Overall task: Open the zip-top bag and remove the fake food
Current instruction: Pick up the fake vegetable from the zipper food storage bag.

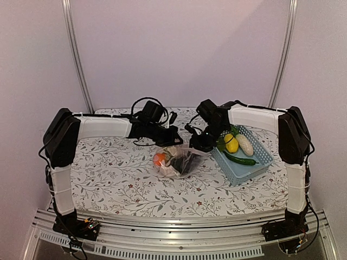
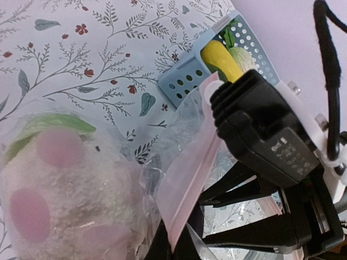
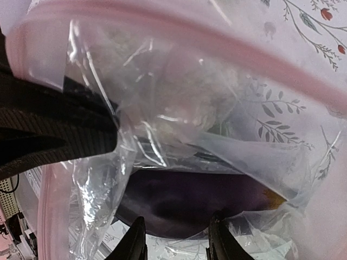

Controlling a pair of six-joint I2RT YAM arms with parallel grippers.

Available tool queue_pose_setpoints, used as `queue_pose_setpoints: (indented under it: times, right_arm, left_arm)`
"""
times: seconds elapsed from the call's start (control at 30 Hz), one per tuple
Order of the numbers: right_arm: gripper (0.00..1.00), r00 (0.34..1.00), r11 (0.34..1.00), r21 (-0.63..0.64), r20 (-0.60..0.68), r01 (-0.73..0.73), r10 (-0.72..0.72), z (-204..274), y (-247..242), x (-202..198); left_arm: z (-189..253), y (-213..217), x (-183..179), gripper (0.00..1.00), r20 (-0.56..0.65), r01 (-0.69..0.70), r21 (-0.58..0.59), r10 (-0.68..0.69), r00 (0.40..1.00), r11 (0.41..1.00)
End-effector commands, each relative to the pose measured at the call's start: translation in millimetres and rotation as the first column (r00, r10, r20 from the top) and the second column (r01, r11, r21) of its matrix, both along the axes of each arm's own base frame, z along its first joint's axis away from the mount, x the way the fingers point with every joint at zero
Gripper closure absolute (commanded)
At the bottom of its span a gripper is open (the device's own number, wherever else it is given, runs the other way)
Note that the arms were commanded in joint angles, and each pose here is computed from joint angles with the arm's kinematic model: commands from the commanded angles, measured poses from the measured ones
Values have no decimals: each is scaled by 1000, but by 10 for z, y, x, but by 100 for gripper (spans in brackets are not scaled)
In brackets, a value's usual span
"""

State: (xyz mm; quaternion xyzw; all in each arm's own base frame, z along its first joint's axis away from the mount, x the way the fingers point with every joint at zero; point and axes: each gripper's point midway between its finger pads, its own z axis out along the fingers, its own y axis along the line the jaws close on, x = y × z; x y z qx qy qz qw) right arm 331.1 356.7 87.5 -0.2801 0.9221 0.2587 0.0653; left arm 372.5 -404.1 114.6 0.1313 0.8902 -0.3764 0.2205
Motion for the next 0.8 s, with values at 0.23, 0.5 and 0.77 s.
queue_pose_setpoints:
  times: [0.23,0.5,0.77]
  right_arm:
    - [69,955,951,95,-19,-293,296,109,122,-691]
    - [72,834,837,73,166,-542,526,397,219,-582]
    - [71,537,649,-152,441,-745,719,454,231,-269]
  left_arm:
    - [-18,228,-7,100,174,-46,244,3,985,969]
    - [117,315,-83,100,208,-17,239,-34,978,971]
    - [58,212,-196,100,173,64,203,-101,980,977]
